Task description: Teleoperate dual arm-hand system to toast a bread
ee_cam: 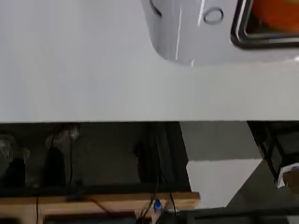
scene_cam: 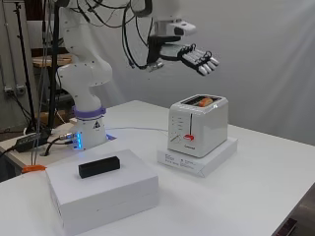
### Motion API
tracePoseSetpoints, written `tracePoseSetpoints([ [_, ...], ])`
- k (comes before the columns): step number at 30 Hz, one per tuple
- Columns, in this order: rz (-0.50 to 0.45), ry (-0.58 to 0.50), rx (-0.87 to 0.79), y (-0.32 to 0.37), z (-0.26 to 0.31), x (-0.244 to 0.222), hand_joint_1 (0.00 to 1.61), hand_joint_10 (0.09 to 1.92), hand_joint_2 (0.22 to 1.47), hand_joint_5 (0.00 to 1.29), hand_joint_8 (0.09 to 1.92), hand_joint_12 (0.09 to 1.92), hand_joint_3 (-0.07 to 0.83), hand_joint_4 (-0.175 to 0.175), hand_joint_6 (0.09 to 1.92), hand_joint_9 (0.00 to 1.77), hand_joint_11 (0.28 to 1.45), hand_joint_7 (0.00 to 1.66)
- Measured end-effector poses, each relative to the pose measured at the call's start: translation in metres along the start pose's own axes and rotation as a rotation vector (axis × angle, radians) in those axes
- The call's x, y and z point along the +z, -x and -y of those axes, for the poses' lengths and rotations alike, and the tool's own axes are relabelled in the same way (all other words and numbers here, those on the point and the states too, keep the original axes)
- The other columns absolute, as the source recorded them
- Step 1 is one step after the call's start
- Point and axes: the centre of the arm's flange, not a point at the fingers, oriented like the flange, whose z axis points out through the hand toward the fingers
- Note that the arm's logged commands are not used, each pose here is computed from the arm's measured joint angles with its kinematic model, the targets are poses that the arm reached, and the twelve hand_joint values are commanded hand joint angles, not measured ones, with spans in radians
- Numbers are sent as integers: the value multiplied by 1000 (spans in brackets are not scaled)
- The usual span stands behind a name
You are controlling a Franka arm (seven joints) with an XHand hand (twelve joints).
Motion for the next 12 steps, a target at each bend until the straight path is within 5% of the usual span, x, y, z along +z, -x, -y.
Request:
tracePoseSetpoints([
  [4, -26, 133, -34, -9, 31, -80, 0, 87, 1147, 230, 87, 87, -2, -85, 87, 324, 379, 237],
  [12, 1, 75, -43, 13, 62, -66, 0, 87, 1138, 202, 87, 87, -3, -90, 87, 274, 351, 215],
])
